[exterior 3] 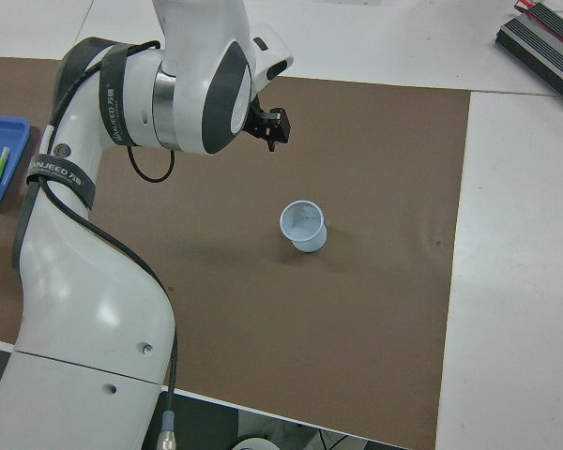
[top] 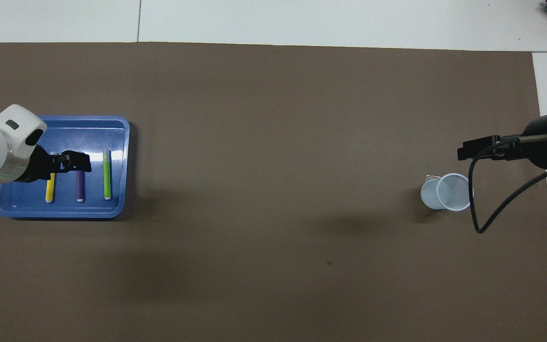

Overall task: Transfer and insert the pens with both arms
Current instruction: 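Reach the left gripper down to the green pen in the tray, then grasp the green pen with the left gripper while the right gripper approaches, then lift the green pen toward the right gripper while it reaches in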

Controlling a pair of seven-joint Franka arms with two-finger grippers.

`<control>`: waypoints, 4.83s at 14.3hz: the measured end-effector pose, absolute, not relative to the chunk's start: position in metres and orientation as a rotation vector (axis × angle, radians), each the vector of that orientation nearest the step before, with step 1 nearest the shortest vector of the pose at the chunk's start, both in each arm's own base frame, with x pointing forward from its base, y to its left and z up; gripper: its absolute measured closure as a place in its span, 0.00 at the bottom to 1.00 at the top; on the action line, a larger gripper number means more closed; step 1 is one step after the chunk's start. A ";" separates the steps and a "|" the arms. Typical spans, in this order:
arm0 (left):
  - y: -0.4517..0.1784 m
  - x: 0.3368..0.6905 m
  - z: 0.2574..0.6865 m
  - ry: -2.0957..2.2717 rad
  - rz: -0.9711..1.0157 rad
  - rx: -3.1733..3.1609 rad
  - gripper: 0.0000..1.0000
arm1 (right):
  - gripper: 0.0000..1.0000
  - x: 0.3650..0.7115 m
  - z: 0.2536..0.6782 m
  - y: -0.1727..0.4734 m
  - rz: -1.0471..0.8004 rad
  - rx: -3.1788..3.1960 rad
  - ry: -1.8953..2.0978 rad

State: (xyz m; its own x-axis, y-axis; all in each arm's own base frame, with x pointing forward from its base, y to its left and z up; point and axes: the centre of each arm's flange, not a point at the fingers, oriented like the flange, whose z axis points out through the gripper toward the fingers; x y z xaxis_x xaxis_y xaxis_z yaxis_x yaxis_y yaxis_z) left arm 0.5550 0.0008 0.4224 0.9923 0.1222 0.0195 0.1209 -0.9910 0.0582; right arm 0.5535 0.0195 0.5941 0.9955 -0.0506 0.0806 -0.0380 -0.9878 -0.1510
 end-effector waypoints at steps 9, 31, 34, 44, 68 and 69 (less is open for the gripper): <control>0.001 0.576 0.360 0.197 0.071 3.078 0.01 | 0.00 0.553 0.587 0.095 -0.140 -2.834 0.216; -0.005 0.589 0.302 0.204 0.111 3.077 0.75 | 0.00 0.540 0.566 0.197 -0.160 -2.621 0.397; -0.007 0.589 0.302 0.255 0.111 3.072 0.83 | 0.00 0.537 0.562 0.207 -0.156 -2.615 0.414; -0.023 0.603 0.335 0.365 -0.018 3.018 0.83 | 0.00 0.523 0.550 0.243 -0.142 -2.585 0.495; -0.117 0.547 0.450 1.360 -0.557 2.237 0.83 | 0.00 0.488 0.498 0.392 -0.147 -2.310 0.789; -0.120 0.542 0.449 1.358 -0.571 2.226 0.83 | 0.00 0.485 0.499 0.397 -0.147 -2.294 0.800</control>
State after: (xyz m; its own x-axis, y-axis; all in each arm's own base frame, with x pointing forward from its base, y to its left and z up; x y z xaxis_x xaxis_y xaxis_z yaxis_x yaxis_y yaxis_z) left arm 0.5418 -0.1202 0.4494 0.4243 0.7049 -0.5684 0.8993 -0.4014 0.1735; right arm 0.4847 0.3973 0.4994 0.8034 -0.5846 -0.1134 -0.5060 -0.5698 -0.6475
